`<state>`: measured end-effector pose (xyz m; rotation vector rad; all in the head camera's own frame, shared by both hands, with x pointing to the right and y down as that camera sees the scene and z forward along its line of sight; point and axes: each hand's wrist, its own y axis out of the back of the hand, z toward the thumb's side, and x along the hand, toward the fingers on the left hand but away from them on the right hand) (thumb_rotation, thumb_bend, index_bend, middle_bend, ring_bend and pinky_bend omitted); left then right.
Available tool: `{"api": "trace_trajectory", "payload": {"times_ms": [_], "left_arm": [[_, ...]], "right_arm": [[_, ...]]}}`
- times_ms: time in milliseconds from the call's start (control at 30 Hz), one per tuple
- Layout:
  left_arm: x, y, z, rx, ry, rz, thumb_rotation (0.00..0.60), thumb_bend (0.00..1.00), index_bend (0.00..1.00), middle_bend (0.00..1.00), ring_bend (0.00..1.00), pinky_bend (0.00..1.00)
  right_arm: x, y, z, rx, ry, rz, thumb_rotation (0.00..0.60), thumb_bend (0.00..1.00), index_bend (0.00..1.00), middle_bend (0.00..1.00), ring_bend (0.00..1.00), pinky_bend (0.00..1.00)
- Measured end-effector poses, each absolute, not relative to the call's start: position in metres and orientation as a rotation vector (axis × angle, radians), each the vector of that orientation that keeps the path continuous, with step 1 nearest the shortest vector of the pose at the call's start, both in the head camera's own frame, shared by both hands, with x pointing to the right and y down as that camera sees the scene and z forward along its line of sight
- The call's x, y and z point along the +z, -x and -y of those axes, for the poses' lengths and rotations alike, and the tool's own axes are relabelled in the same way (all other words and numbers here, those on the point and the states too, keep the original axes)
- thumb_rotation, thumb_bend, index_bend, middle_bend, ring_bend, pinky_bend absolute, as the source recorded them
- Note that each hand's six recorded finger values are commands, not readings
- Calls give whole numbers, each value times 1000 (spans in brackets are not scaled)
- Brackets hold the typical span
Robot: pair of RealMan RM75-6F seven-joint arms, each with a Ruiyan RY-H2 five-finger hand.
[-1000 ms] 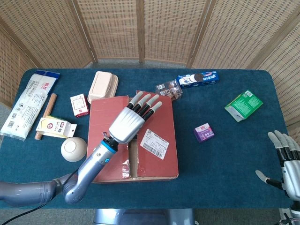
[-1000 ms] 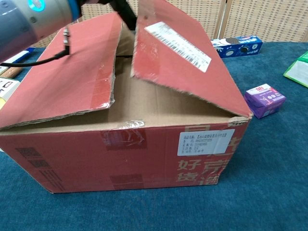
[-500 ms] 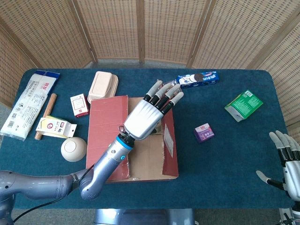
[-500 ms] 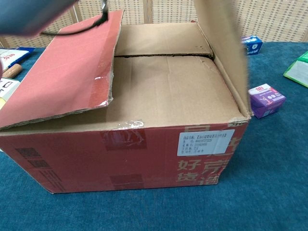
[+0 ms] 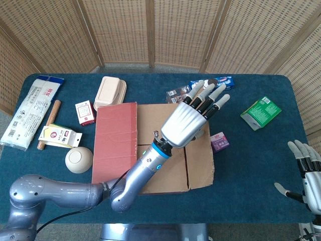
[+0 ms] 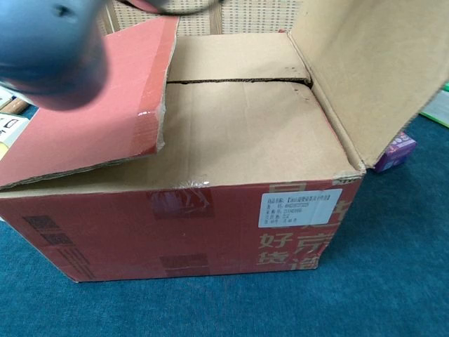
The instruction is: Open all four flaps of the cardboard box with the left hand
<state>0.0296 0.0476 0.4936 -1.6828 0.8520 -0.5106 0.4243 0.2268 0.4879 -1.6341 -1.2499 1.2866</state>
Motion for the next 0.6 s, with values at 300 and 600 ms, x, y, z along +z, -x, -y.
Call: {"api": "trace_trajectory", "payload": {"times_ms": [300,600], "left_arm": [[526,-41,-66,-590,1705,-784,600,0,0,0,0,0],[539,-17,-71,-753,1700,-661,600,0,0,0,0,0]], "right_arm": [[487,-424,-226,1280,1645,1256,600,0,0,0,0,91],[487,-420,-227,1277,1657,1246,600,0,0,0,0,91]]}}
